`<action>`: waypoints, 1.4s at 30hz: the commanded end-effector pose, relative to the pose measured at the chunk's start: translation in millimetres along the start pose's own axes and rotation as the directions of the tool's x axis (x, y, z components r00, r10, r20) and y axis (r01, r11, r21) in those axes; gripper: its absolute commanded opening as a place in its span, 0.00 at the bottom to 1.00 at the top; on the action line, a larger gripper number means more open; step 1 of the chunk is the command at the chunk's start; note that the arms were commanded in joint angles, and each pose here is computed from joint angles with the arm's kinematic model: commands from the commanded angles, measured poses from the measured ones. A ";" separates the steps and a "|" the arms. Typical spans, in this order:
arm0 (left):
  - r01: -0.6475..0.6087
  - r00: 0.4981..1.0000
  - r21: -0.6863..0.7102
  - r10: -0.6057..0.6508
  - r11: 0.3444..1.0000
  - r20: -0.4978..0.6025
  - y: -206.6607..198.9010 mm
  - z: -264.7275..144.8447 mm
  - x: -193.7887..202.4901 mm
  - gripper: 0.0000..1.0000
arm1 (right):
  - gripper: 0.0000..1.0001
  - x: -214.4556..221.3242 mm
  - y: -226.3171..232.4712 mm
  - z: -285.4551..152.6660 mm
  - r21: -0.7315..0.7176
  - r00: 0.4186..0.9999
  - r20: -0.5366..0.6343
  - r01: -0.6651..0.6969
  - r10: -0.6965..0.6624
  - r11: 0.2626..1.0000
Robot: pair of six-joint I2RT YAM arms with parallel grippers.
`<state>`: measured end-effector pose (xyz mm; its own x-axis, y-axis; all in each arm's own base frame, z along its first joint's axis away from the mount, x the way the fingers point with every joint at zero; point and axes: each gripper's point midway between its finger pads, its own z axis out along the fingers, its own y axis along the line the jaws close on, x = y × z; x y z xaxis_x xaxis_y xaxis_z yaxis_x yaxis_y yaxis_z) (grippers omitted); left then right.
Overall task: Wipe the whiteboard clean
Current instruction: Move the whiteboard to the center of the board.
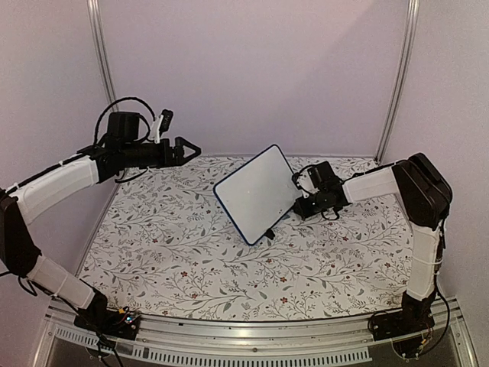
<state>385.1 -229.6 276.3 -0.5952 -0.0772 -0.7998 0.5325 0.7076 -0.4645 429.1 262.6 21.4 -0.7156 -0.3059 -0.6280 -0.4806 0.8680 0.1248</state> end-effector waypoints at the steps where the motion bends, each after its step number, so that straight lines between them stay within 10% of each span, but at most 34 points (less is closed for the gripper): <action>1: -0.026 1.000 -0.129 0.027 0.991 0.006 34.7 -17.8 17.0 1.00 | 0.08 -13.3 18.0 6.4 0.002 0.999 0.031 0.025 -0.025 1.000; 23: 0.132 0.984 -0.212 -0.103 0.968 0.144 104.5 -59.7 18.9 1.00 | 0.10 -59.0 79.9 72.8 0.107 0.949 0.046 -0.315 0.312 0.943; 34: 0.147 0.982 -0.222 -0.116 0.964 0.150 112.0 -61.8 19.4 1.00 | 0.54 -53.6 93.4 74.6 0.115 0.960 0.021 -0.281 0.281 0.953; 42: 0.196 0.976 -0.250 -0.166 0.948 0.139 125.7 -58.0 24.8 1.00 | 0.93 -72.7 80.2 -41.8 0.141 0.968 0.221 -0.151 0.117 0.979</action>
<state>397.9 -107.6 226.5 -0.5768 -0.2683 -0.7716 0.2661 0.8312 -0.4881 426.9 359.1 34.8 -0.7713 -0.1019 -0.6283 -0.2517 0.9555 0.1540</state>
